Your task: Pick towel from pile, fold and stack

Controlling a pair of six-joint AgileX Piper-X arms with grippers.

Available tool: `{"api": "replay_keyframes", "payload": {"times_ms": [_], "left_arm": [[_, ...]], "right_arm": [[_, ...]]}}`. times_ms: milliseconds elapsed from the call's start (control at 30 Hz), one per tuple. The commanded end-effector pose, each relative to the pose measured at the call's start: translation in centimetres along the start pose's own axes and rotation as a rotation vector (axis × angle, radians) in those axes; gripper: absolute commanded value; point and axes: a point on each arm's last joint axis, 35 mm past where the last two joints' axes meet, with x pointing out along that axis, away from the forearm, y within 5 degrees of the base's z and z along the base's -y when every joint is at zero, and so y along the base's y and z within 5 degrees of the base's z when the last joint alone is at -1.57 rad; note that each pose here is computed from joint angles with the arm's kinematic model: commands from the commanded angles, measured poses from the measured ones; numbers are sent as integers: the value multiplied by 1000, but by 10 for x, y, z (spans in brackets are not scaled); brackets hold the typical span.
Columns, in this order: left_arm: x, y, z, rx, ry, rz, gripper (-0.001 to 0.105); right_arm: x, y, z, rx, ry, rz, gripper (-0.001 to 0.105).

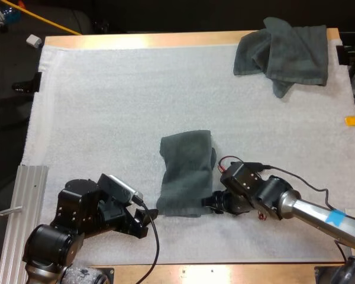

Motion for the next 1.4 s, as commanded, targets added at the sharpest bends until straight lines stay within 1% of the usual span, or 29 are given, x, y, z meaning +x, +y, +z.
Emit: {"api": "replay_keyframes", "payload": {"times_ms": [0,200,300,367,567,667,733,900,933,1133,1233,1367], "left_arm": [[0,-1,0,-7,12,-8,68],[0,-1,-1,-11,20,-8,68],[0,0,-1,-13,20,-8,68],[0,-1,-1,-11,20,-10,68],[0,-1,-1,-13,22,-14,68],[0,-1,-1,-14,24,-14,68],[0,-1,-2,-14,25,-10,68],[0,0,-3,-13,29,-11,68],[0,-1,-3,-12,28,-11,68],[-1,-1,-3,-8,29,-11,68],[0,-1,-3,-5,31,-11,68],[-1,-1,-3,0,30,-14,68]], "right_arm": [[4,2,2,14,-19,58,51],[20,3,5,66,2,99,50],[25,2,6,89,7,107,42],[28,2,5,103,12,113,39],[38,2,6,133,26,133,38],[37,2,7,138,21,137,32],[33,3,9,127,4,137,32],[31,3,9,121,1,137,1],[31,4,10,116,-3,139,0],[19,4,8,73,-15,100,0],[4,2,5,33,-36,35,0],[-16,-3,-2,-20,-31,-73,0]]}}
